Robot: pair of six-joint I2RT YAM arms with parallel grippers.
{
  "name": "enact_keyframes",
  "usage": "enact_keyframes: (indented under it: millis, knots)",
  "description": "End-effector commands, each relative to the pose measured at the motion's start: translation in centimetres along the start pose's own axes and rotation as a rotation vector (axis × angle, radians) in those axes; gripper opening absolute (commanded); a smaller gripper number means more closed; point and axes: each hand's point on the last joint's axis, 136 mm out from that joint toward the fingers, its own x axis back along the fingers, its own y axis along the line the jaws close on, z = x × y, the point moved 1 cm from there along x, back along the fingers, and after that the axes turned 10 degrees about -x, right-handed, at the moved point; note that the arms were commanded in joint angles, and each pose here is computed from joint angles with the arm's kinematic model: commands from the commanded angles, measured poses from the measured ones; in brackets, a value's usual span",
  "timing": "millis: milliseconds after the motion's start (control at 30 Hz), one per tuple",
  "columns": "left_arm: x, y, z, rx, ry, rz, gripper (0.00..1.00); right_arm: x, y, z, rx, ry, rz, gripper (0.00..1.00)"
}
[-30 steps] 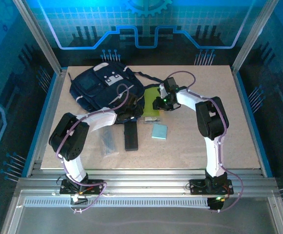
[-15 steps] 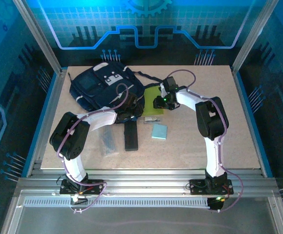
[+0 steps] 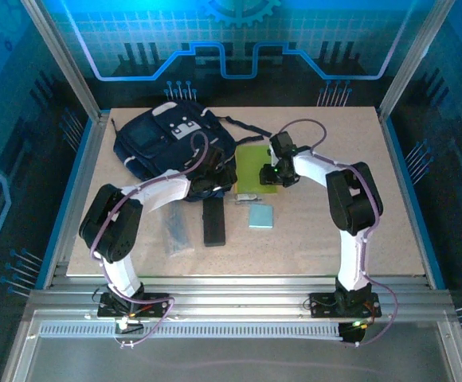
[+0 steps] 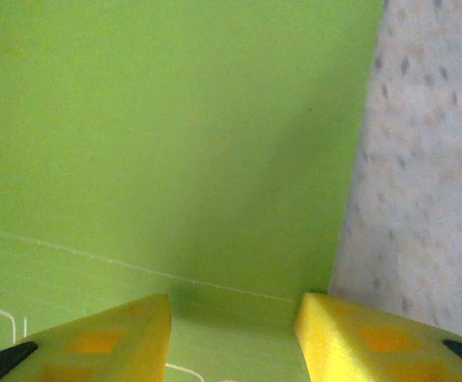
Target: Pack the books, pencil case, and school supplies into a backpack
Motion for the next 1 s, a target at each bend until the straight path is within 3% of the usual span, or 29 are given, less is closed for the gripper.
enact_keyframes:
  millis: [0,233,400,600,967]
  knots:
    - [2.5,-3.2,-1.0,-0.032,-0.014,0.084,0.58,-1.0,-4.0,6.4,-0.091,0.213,0.125,0.49]
    - [-0.6,-6.3,0.6,-0.033,0.050,0.146,0.58,4.1,-1.9,4.1,-0.089,0.114,0.026,0.49]
    - [-4.1,-7.5,1.1,-0.081,0.066,0.119,0.58,6.7,-1.7,1.5,-0.106,0.029,-0.024,0.52]
    - [-7.5,-6.3,1.0,-0.119,0.085,0.035,0.58,4.9,-3.6,0.2,-0.206,0.010,-0.038,0.58]
    - [-10.6,-3.6,4.4,-0.126,0.226,-0.040,0.48,-0.1,-3.0,0.6,-0.293,0.064,-0.093,0.55]
